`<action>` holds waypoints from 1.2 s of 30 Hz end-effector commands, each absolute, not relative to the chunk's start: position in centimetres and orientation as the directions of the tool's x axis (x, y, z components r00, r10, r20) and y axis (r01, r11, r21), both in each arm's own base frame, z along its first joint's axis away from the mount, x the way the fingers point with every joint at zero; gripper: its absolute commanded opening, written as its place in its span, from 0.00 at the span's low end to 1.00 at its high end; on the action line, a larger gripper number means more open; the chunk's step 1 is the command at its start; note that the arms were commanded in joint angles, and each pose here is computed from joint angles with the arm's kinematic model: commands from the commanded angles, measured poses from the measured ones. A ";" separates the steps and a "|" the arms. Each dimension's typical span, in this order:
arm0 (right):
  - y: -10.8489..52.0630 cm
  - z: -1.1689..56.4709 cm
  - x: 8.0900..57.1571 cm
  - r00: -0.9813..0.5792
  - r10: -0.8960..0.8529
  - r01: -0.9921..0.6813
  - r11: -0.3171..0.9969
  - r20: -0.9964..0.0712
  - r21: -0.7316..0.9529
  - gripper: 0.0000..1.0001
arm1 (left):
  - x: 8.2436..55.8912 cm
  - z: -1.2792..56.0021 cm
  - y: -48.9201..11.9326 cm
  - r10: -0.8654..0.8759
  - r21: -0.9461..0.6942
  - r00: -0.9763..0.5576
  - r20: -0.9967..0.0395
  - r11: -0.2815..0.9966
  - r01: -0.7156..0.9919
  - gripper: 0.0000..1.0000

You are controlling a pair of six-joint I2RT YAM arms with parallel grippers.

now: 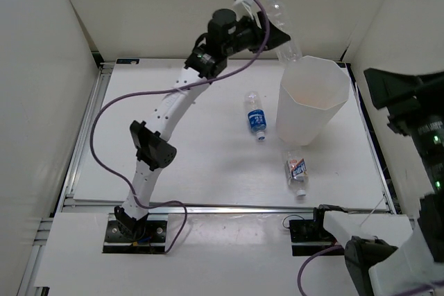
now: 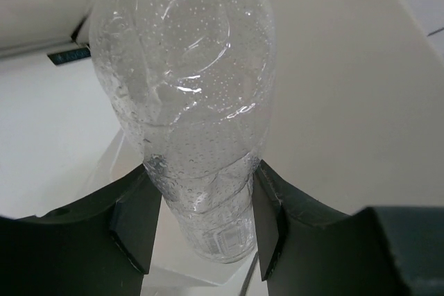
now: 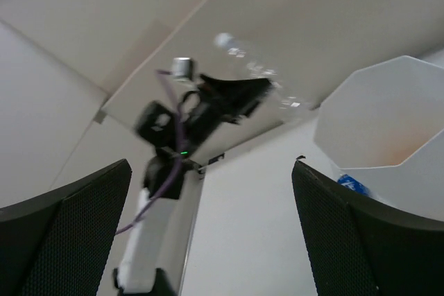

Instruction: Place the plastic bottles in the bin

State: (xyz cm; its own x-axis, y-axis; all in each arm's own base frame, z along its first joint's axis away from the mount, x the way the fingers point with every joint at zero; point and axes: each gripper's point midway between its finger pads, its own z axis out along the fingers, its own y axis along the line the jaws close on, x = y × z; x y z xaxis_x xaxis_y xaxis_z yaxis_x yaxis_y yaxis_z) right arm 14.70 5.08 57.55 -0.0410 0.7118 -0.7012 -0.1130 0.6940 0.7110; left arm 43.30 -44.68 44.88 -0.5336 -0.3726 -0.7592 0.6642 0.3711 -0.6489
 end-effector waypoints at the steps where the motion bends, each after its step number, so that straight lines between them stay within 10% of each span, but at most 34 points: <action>1: 6.0 57.8 13.3 -0.061 0.722 -0.155 0.675 -0.689 0.721 1.00 | 42.2 44.8 -47.6 -0.375 -0.619 -0.501 -0.780 0.342 0.707 0.34; 7: 7.5 57.5 11.5 -0.108 0.699 -0.225 0.676 -0.707 0.702 1.00 | 40.8 41.6 -50.6 -0.322 -0.609 -0.518 -0.792 0.361 0.707 0.42; 12: 7.2 54.4 11.8 -0.166 0.660 -0.162 0.715 -0.733 0.680 1.00 | 39.3 42.2 -49.6 -0.289 -0.563 -0.484 -0.826 0.387 0.731 1.00; 19: 4.3 43.7 12.1 -0.304 0.628 0.147 0.774 -0.716 0.616 1.00 | 37.7 44.2 -43.0 -0.290 -0.552 -0.470 -0.834 0.457 0.697 1.00; 36: 2.6 24.3 13.0 -0.670 0.444 0.289 0.894 -0.594 0.343 1.00 | 37.6 27.4 -34.3 -0.244 -0.594 -0.678 -0.693 0.727 0.345 1.00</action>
